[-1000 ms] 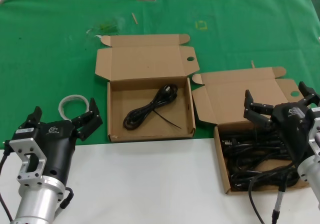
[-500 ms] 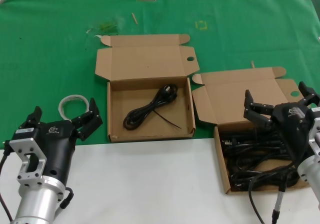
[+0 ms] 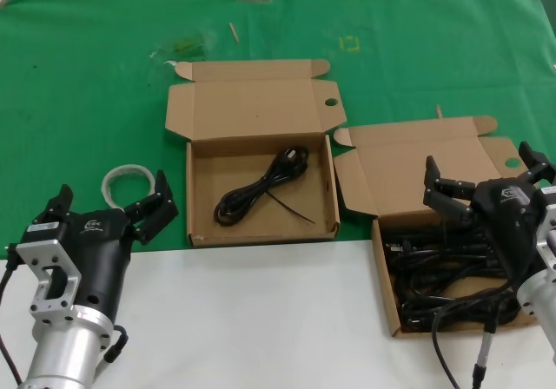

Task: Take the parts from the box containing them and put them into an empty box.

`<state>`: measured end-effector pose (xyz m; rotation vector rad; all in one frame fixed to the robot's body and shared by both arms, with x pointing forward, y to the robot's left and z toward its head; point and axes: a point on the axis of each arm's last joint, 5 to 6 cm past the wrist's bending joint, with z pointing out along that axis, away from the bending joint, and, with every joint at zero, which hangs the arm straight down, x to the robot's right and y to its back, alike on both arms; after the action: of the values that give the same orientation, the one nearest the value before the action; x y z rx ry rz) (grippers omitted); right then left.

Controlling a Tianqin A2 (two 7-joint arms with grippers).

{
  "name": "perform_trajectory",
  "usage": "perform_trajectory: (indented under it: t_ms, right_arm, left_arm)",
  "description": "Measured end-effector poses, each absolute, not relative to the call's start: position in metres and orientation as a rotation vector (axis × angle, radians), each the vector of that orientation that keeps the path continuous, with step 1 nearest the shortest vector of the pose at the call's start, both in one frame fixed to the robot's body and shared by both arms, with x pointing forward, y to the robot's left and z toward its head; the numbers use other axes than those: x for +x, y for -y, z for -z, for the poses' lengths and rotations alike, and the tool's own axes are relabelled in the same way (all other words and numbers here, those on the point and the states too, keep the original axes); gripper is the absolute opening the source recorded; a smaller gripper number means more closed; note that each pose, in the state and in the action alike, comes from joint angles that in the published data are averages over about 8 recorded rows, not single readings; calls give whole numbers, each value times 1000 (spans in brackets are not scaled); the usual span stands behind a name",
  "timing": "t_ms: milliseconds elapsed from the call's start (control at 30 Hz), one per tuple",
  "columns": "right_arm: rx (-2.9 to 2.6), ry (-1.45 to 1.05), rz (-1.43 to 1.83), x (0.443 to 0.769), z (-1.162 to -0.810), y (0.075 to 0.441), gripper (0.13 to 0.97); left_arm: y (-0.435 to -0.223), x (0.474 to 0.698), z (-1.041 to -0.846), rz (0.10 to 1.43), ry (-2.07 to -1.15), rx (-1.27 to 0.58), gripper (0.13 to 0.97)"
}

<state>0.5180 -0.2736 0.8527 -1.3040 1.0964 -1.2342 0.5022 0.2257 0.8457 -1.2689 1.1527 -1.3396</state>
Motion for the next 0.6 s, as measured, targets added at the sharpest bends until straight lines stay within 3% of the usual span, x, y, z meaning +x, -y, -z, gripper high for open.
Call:
perform_trajectory:
  t_ms: [600]
  right_arm:
    - [-1304,-1096,1234,518,-853,274,966]
  left_arm:
    - [-226,502,-846,1340,-1153,-1269,966]
